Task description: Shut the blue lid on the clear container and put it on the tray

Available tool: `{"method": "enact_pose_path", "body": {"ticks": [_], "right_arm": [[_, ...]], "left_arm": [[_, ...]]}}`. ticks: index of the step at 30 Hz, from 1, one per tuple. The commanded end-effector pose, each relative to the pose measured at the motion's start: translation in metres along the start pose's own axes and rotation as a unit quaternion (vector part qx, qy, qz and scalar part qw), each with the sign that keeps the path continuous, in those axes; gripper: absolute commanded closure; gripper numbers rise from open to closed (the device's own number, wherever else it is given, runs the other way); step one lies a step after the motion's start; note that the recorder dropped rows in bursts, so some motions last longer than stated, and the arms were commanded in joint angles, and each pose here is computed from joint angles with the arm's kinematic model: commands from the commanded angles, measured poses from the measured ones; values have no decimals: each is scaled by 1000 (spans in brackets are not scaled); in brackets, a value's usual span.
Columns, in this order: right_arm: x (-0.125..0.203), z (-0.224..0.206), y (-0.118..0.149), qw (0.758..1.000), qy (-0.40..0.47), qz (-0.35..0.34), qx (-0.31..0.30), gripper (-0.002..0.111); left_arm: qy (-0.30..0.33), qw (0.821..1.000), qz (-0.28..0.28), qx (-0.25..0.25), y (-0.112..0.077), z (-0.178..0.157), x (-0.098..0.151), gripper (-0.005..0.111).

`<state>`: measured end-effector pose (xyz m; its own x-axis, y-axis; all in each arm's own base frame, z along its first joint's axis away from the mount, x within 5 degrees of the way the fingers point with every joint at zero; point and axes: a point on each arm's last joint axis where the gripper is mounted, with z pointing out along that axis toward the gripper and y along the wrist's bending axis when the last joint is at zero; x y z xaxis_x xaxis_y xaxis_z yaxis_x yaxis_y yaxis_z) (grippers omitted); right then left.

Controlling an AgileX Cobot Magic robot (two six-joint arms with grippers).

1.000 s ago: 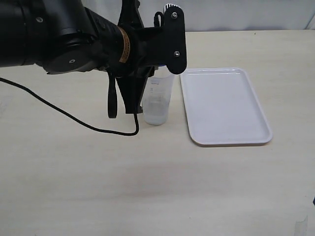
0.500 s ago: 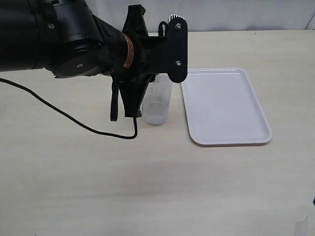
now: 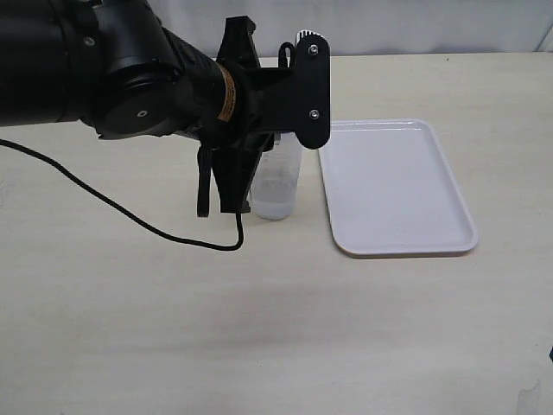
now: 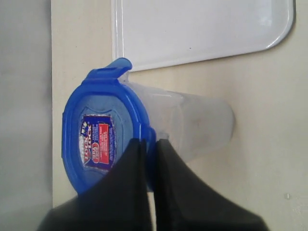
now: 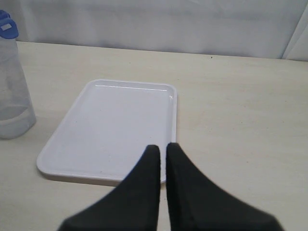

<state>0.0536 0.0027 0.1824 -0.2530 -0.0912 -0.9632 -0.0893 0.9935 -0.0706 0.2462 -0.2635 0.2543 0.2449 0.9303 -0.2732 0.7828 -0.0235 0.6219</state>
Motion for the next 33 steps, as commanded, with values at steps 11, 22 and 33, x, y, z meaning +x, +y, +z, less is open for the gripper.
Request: {"method": "enact_pose_path", "body": {"ticks": [11, 22, 33], "right_arm": [[0, 0, 0, 1000, -2, -2, 3, 104], [0, 0, 0, 1000, -2, -2, 3, 104], [0, 0, 0, 1000, -2, -2, 3, 104]], "left_arm": [[-9, 1000, 4, 0, 0, 0, -2, 107], [-5, 1000, 4, 4, -1, 2, -2, 107], [9, 1000, 7, 17, -6, 10, 0, 107]]}}
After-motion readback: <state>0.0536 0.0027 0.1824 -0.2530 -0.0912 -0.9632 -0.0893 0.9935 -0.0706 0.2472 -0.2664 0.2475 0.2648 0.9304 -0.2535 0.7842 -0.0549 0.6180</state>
